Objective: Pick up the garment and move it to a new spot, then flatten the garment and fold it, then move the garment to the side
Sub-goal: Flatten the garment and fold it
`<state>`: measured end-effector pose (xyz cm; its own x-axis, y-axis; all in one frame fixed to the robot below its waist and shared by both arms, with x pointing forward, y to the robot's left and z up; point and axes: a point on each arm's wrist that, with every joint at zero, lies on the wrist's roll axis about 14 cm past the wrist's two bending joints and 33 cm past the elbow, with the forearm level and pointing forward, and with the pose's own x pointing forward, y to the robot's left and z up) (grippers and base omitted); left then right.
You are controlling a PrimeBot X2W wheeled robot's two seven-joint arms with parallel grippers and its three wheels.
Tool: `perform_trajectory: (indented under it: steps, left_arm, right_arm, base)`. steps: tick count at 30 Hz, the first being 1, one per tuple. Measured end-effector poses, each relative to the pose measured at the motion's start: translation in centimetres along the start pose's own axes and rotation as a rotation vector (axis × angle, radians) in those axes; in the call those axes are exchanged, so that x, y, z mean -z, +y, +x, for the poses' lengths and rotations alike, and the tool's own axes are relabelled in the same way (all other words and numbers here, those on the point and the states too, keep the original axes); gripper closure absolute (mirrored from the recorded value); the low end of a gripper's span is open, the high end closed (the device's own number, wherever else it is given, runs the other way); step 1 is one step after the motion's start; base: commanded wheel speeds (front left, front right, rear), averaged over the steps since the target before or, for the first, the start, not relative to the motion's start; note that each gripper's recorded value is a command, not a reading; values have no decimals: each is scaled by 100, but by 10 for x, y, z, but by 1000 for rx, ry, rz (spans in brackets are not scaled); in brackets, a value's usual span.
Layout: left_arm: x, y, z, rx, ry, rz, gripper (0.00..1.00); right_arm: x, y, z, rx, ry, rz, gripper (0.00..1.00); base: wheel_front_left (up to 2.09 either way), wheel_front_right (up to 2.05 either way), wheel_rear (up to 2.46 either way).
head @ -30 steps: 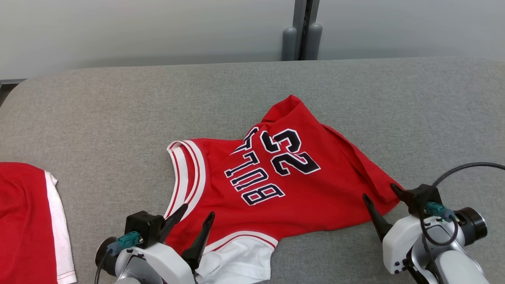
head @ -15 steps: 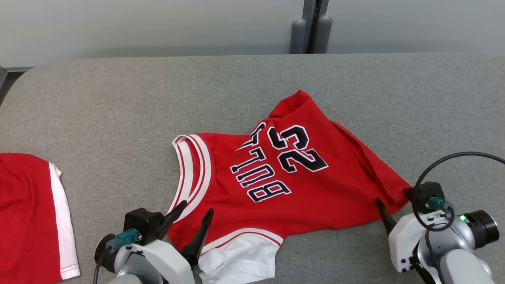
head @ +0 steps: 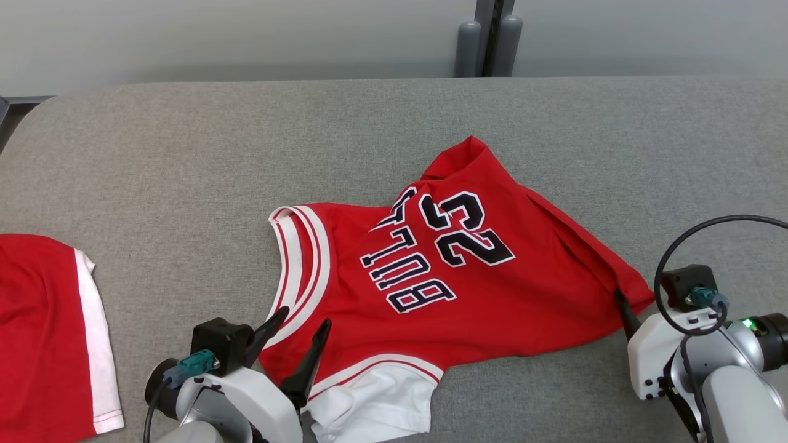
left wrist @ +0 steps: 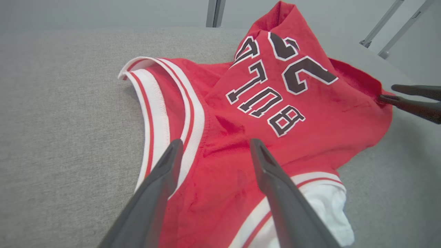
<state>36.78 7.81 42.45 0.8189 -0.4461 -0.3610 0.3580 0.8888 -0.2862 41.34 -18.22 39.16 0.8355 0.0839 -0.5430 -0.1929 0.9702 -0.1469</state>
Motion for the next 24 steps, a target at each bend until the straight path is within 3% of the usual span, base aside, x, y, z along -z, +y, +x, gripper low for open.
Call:
perform_trajectory:
  steps: [5,6,8,9,18,24]
  left_arm:
    - [0,-1,0,2,-1,0,0]
    - [0,-1,0,3,-1,0,0]
    - [0,-2,0,3,-1,1,0]
    - [-1,-2,0,4,-1,1,0]
    - [-3,-6,0,13,-7,8,0]
    - [-2,-9,-1,21,-4,8,0]
  right_arm:
    - [-4,-5,2,10,-22,-5,0]
    - [-4,-7,2,12,-19,-6,44]
    - [-4,-8,2,13,-21,-7,87]
    - [-4,-9,2,16,-24,-7,100]
    - [1,-20,-3,39,-28,65,100]
    - [-8,-29,-10,59,-84,268,100]
  base:
    - [0,0,0]
    - [0,0,0]
    - [0,0,0]
    - [0,0,0]
    - [0,0,0]
    - [0,0,0]
